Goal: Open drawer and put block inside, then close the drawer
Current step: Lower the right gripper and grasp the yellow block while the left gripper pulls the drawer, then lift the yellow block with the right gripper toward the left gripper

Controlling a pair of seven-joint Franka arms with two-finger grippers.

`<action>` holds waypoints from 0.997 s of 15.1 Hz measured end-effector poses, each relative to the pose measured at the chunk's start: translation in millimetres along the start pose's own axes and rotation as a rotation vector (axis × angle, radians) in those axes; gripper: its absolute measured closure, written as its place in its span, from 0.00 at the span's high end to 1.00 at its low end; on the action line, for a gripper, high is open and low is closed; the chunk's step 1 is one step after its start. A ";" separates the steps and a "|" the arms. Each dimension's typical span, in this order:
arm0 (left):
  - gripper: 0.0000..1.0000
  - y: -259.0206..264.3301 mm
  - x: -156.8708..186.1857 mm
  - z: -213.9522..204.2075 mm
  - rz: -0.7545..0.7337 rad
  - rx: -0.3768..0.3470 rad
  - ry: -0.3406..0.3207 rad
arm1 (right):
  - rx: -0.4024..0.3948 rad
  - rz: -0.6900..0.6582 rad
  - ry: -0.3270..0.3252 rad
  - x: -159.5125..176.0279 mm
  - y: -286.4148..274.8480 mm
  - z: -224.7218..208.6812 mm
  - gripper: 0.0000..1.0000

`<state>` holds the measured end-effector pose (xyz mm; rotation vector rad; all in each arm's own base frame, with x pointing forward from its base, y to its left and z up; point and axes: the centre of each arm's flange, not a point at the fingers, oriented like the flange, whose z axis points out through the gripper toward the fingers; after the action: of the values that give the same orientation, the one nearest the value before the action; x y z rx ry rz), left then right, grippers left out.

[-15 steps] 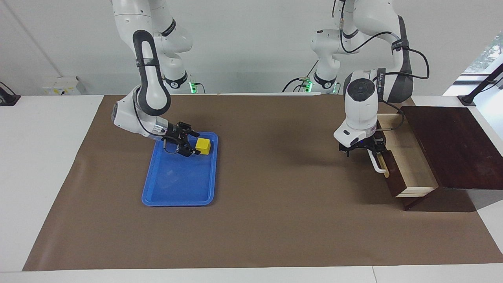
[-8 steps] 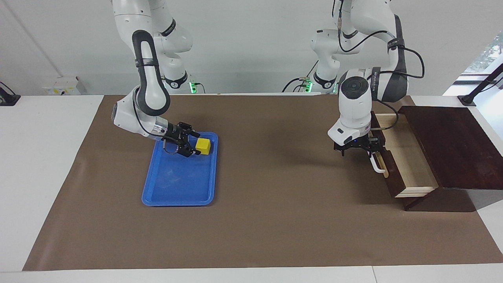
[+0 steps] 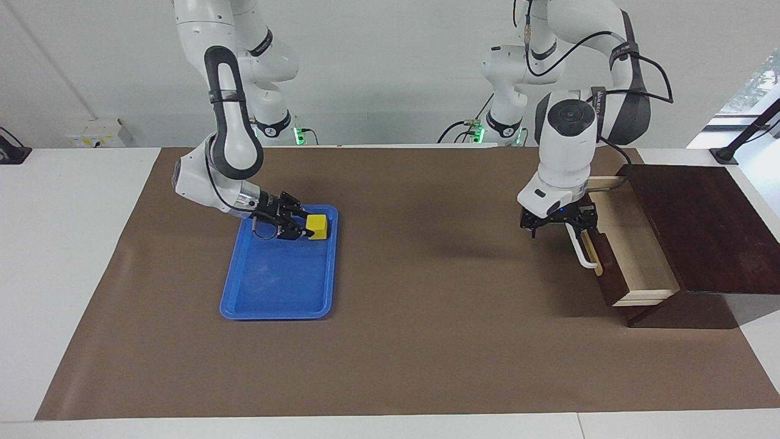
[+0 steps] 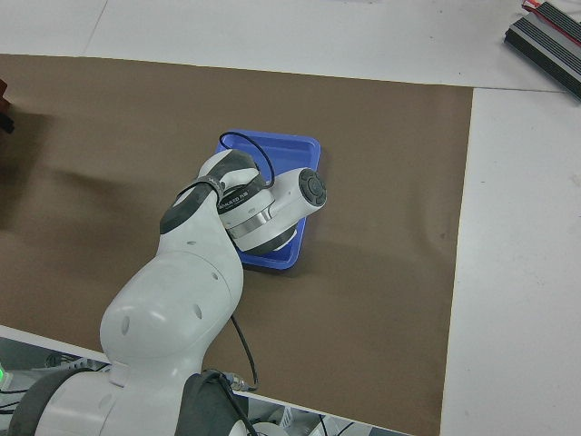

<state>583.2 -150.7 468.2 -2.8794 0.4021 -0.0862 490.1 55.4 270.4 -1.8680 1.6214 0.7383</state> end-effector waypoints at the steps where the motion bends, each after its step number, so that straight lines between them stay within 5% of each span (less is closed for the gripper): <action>1: 1.00 -1.9 1.5 -8.2 -0.017 -0.018 0.000 | 0.008 -0.007 -0.001 -3.0 -4.7 -3.2 0.56; 5: 1.00 -4.8 5.7 -31.8 -0.137 -0.051 0.008 | 0.021 0.000 -0.043 -40.6 -40.6 -31.3 0.56; 10: 1.00 1.1 11.9 -72.6 -0.563 -0.185 0.000 | 0.031 0.062 -0.041 -144.5 -96.9 -87.7 0.56; 15: 1.00 15.5 13.4 -78.7 -1.028 -0.248 -0.078 | 0.065 0.145 -0.052 -255.1 -124.3 -78.5 0.56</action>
<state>584.9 -186.3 541.3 -2.9716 -1.1633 -0.0940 586.5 189.2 514.3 -1.6861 1.7411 0.7786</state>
